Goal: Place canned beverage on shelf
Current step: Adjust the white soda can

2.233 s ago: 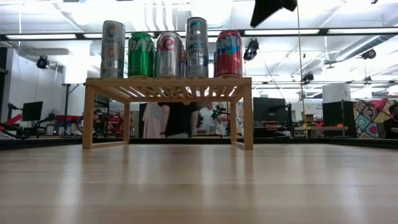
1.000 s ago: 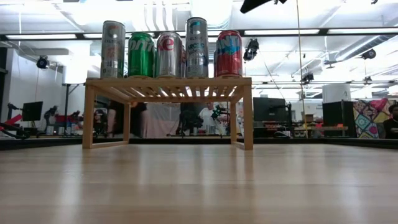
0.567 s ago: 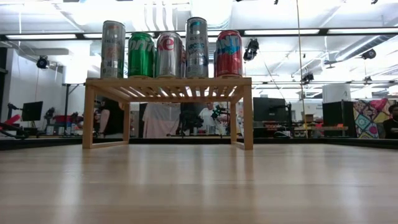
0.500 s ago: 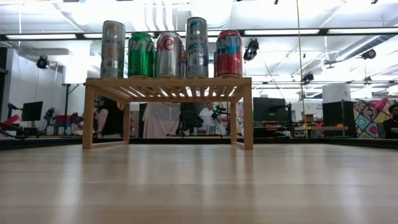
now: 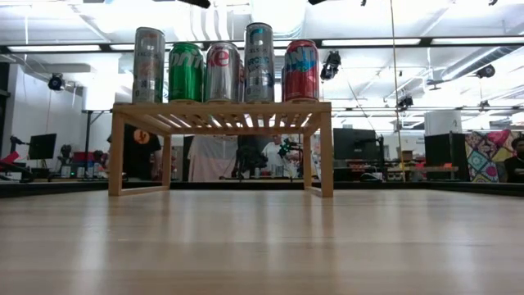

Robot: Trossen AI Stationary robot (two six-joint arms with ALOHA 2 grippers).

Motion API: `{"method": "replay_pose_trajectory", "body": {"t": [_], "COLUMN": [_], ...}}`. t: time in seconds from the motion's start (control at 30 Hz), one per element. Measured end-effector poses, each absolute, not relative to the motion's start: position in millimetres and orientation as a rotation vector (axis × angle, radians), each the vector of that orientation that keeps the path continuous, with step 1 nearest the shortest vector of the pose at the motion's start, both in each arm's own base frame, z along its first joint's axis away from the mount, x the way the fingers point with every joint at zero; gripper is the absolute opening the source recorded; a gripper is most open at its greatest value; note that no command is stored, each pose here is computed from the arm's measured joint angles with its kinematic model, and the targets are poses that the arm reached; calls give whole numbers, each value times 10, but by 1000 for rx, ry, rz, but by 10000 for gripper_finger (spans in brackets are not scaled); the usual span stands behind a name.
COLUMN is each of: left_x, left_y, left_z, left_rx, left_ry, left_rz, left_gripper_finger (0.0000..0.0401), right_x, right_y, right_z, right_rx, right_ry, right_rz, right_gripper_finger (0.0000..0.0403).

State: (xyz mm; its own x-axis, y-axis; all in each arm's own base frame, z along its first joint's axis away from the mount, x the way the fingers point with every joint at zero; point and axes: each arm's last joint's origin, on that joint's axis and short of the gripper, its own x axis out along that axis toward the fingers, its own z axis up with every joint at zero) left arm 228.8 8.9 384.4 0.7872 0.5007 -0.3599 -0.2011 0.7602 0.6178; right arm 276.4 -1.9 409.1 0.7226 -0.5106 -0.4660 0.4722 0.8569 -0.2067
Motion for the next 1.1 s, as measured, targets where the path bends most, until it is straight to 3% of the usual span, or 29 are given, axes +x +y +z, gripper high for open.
{"method": "replay_pose_trajectory", "body": {"t": [0.53, 1.1], "left_x": [2593, 2711], "left_y": [231, 235], "left_z": [3617, 3513], "left_rx": [621, 613], "left_ry": [660, 689], "left_rz": [560, 571], "left_gripper_finger": [0, 0], "right_x": [2768, 2769], "right_y": [-18, -18], "right_z": [4066, 4067], "right_rx": [-80, -78], "right_ry": [548, 546], "right_rz": [-543, -543], "right_gripper_finger": [9, 9]}}
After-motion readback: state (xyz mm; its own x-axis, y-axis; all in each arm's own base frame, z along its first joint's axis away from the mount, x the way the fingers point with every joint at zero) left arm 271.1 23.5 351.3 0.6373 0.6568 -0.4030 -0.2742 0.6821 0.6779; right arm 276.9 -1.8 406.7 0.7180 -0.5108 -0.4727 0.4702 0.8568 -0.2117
